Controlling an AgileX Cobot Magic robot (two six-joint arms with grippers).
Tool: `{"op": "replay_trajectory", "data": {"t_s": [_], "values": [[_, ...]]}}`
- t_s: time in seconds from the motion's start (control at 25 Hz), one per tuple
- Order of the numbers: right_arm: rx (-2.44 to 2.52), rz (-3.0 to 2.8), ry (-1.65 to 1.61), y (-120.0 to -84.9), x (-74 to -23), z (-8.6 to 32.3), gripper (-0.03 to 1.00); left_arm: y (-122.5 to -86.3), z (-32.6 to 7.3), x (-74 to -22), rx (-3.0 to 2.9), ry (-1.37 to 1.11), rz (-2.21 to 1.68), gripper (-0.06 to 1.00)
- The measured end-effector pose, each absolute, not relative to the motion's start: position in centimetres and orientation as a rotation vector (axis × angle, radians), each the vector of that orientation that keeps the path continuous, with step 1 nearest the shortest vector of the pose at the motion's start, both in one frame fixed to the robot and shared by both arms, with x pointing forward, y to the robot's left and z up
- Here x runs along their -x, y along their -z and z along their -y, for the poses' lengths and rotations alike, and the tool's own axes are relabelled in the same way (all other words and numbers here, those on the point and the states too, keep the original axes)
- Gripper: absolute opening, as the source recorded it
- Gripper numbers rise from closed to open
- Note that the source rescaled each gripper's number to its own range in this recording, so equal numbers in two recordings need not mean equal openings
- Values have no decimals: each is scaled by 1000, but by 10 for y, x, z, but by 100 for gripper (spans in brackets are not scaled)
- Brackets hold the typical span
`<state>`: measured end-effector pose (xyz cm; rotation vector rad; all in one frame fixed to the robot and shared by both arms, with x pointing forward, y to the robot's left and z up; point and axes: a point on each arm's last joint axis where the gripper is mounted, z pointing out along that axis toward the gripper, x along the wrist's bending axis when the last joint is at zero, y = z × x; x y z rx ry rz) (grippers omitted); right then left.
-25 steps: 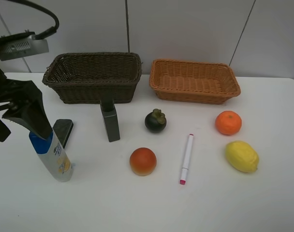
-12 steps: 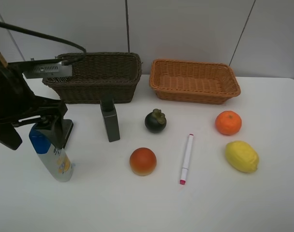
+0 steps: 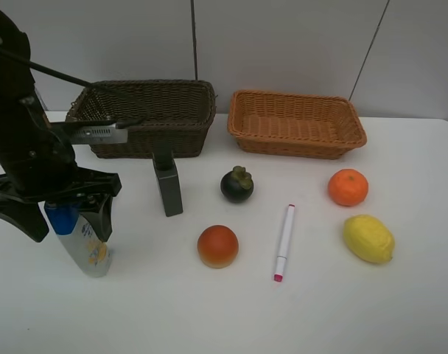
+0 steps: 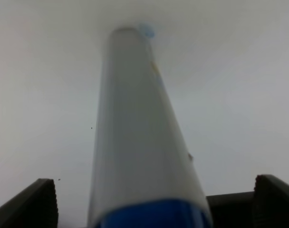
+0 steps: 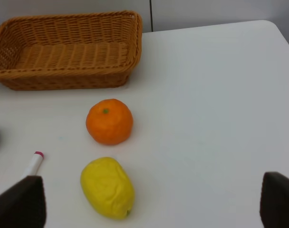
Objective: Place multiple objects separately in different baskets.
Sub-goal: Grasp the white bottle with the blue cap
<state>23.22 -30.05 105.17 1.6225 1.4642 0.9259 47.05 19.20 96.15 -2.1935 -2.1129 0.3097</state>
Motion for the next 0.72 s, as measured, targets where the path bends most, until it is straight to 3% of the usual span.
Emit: {"op": "replay_trajectory", "data": {"t_s": [0.2, 0.28, 0.36, 0.44, 0.48, 0.72], "values": [[-1622, -1464, -926, -1052, -232, 301, 100, -956, -191, -472, 2183, -314, 2109, 100], [-1622, -1464, -926, -1052, -232, 301, 100, -956, -191, -472, 2181, -315, 2109, 88], [-1622, -1464, -926, -1052, -232, 301, 100, -956, -191, -472, 2174, -314, 2116, 57], [-1622, -1464, -926, -1052, -232, 301, 100, -956, -192, -472, 2172, -304, 2109, 6], [-1622, -1464, -926, -1052, -232, 301, 100, -956, -192, -472, 2170, -305, 2107, 0], [-1622, -1464, -926, -1052, -232, 301, 100, -962, -192, -473, 2224, -309, 2049, 1]]}}
